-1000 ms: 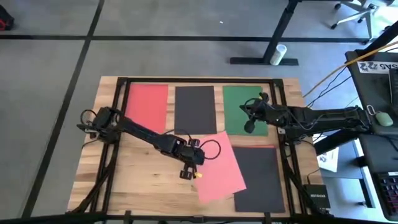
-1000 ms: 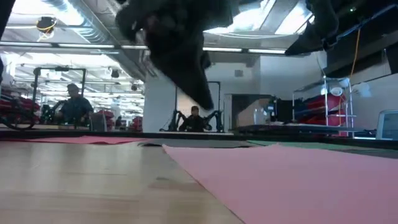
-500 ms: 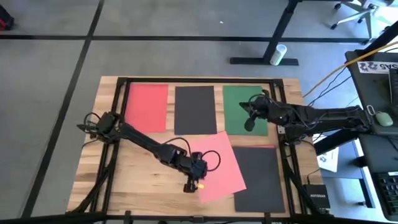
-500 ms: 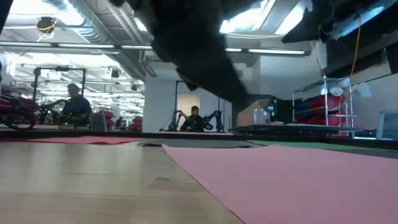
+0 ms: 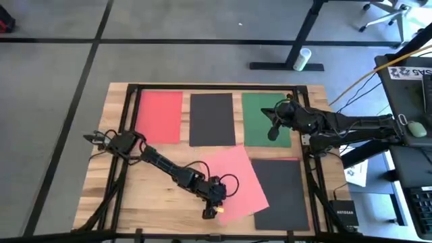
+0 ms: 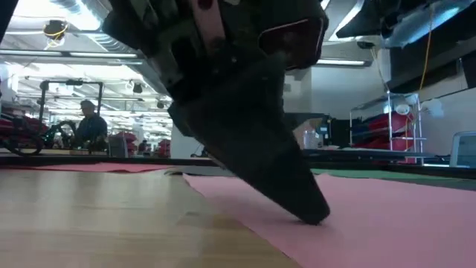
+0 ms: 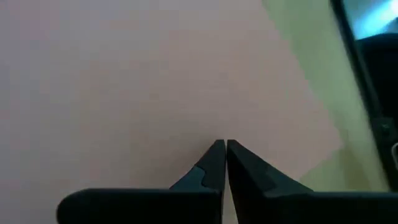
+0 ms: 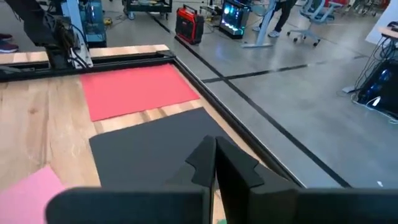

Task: Organize paper
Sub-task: Move the pink paper to the bottom left of the table

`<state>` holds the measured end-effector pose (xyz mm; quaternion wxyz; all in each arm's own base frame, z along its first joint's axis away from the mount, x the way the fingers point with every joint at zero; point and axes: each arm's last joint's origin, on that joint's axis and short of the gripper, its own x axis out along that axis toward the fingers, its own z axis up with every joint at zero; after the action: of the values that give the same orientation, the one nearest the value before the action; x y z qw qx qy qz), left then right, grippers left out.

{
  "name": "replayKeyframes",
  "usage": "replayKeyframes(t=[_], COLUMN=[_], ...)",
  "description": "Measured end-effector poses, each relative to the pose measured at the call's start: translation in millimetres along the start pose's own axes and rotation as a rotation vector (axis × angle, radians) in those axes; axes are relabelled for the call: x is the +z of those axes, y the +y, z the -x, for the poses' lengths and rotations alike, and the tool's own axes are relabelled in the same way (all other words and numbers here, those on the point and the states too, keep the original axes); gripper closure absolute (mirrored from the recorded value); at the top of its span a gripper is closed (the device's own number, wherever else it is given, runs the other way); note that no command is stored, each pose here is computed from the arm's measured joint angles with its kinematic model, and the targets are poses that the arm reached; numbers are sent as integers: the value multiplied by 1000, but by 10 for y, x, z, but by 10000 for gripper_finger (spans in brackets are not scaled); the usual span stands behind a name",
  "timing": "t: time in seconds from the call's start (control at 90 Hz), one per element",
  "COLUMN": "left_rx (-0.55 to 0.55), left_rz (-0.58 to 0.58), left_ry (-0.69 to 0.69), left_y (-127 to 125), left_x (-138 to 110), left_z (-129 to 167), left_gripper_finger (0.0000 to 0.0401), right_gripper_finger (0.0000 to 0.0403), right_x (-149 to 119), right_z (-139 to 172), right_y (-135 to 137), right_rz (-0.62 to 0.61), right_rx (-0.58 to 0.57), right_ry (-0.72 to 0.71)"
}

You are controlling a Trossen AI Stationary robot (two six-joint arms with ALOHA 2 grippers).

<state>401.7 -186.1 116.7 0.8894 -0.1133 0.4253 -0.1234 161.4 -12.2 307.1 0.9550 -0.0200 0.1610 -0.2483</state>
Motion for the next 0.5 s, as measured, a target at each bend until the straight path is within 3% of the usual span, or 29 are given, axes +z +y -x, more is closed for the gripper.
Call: replayKeyframes(t=[0.211, 0.5], left_rx=[-16, 10], left_rz=[34, 124], left_ry=[-33, -143], left_y=[-19, 160], left_x=[26, 192], left_z=[2, 19], left_gripper_finger=[401, 401], right_gripper_finger=[403, 403], right_x=[56, 62], right_z=[25, 28], right_y=[-1, -2], right_rz=[-12, -26], right_rx=[36, 36], right_ry=[-9, -10])
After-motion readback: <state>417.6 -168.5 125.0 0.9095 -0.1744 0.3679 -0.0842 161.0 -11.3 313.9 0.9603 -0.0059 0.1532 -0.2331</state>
